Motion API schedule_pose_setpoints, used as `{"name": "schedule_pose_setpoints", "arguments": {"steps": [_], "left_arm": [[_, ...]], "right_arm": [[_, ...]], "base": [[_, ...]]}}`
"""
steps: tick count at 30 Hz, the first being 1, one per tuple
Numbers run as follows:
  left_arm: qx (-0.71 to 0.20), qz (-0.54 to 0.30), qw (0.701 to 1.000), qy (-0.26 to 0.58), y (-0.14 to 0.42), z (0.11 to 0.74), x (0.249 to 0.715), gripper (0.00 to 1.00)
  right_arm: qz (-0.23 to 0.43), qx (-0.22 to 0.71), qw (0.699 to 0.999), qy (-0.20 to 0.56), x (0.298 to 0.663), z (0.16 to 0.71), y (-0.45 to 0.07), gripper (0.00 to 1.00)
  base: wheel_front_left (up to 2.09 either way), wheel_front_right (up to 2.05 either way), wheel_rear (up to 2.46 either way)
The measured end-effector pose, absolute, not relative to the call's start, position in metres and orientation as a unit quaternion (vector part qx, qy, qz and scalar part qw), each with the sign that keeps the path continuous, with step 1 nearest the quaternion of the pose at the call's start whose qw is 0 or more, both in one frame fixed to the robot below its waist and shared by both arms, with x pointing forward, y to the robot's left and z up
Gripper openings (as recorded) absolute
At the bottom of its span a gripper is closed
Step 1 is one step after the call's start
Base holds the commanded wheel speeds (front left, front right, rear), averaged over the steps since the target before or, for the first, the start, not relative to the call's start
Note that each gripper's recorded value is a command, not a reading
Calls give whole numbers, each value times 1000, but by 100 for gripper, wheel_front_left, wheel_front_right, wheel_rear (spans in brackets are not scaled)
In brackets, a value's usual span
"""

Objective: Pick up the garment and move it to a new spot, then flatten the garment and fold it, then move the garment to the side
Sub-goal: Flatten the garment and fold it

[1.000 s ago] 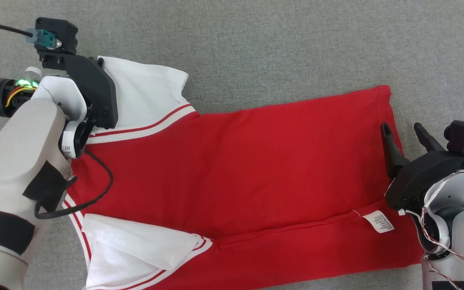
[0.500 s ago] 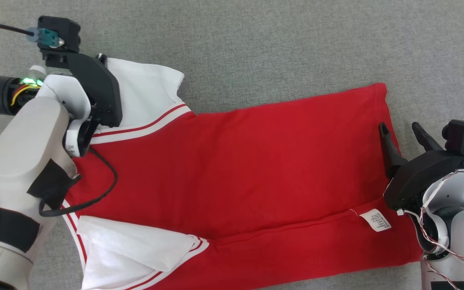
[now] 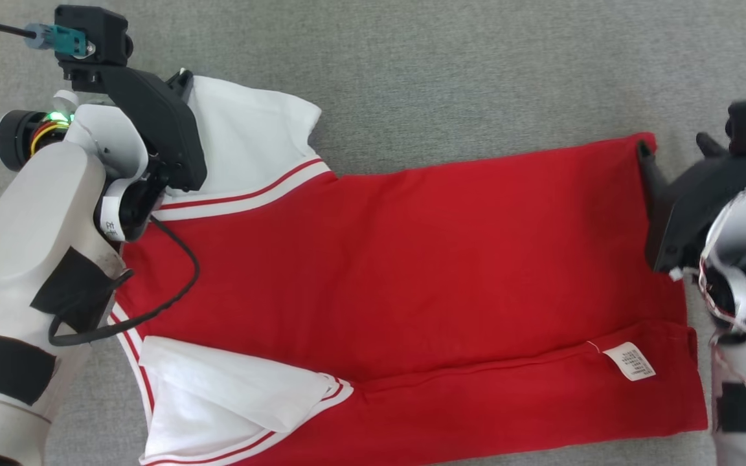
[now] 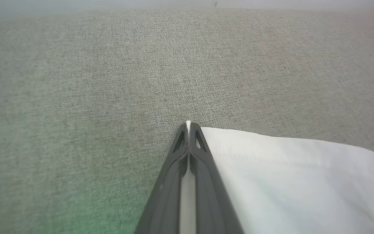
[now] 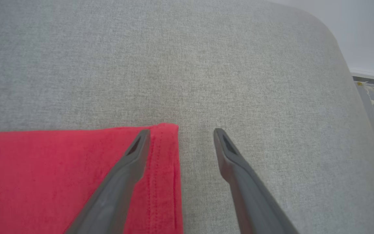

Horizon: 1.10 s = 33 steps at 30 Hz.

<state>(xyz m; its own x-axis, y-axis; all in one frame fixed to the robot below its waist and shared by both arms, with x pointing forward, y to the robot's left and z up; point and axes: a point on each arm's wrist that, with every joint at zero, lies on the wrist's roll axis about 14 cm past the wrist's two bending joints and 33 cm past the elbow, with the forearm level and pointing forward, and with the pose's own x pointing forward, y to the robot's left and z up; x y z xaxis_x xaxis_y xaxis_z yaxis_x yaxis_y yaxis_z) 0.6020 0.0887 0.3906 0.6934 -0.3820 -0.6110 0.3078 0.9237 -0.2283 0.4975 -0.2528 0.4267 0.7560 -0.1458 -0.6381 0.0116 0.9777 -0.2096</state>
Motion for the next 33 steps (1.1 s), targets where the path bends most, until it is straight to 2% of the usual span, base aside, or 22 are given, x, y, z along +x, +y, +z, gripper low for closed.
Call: {"name": "schedule_pose_setpoints", "arguments": {"steps": [9, 10, 11, 13, 15, 17, 20, 26, 30, 32, 33], "left_arm": [[-46, -185, 920, 343, 93, 389, 599, 0], [-47, -184, 920, 342, 93, 389, 598, 0], [-47, -184, 920, 342, 93, 389, 598, 0], [-47, -184, 920, 342, 94, 389, 597, 0], [-46, -183, 920, 343, 94, 390, 597, 0], [-46, -183, 920, 343, 94, 391, 597, 0], [-45, -183, 920, 343, 94, 391, 596, 0], [-44, -182, 921, 342, 96, 391, 598, 0], [-45, -179, 921, 342, 99, 391, 596, 0], [-45, -179, 921, 342, 100, 391, 596, 0], [-46, -178, 922, 342, 102, 391, 596, 0]], "right_arm": [[-25, -131, 908, 396, 512, 408, -255, 99], [-24, -131, 908, 397, 513, 408, -255, 89], [-23, -131, 908, 397, 513, 408, -254, 86], [-20, -128, 910, 394, 513, 409, -253, 92], [-20, -129, 912, 389, 514, 413, -253, 91], [-21, -131, 912, 388, 513, 416, -253, 75], [-19, -130, 906, 401, 505, 411, -255, 65], [-17, -116, 902, 415, 505, 401, -254, 66], [-2, -110, 901, 419, 508, 395, -244, 43], [1, -111, 901, 420, 507, 394, -242, 23], [6, -111, 900, 422, 507, 393, -239, 4]], "base": [[0, 0, 0], [0, 0, 0], [0, 0, 0], [0, 0, 0], [0, 0, 0], [0, 0, 0], [0, 0, 0], [0, 0, 0], [0, 0, 0], [0, 0, 0], [0, 0, 0]]}}
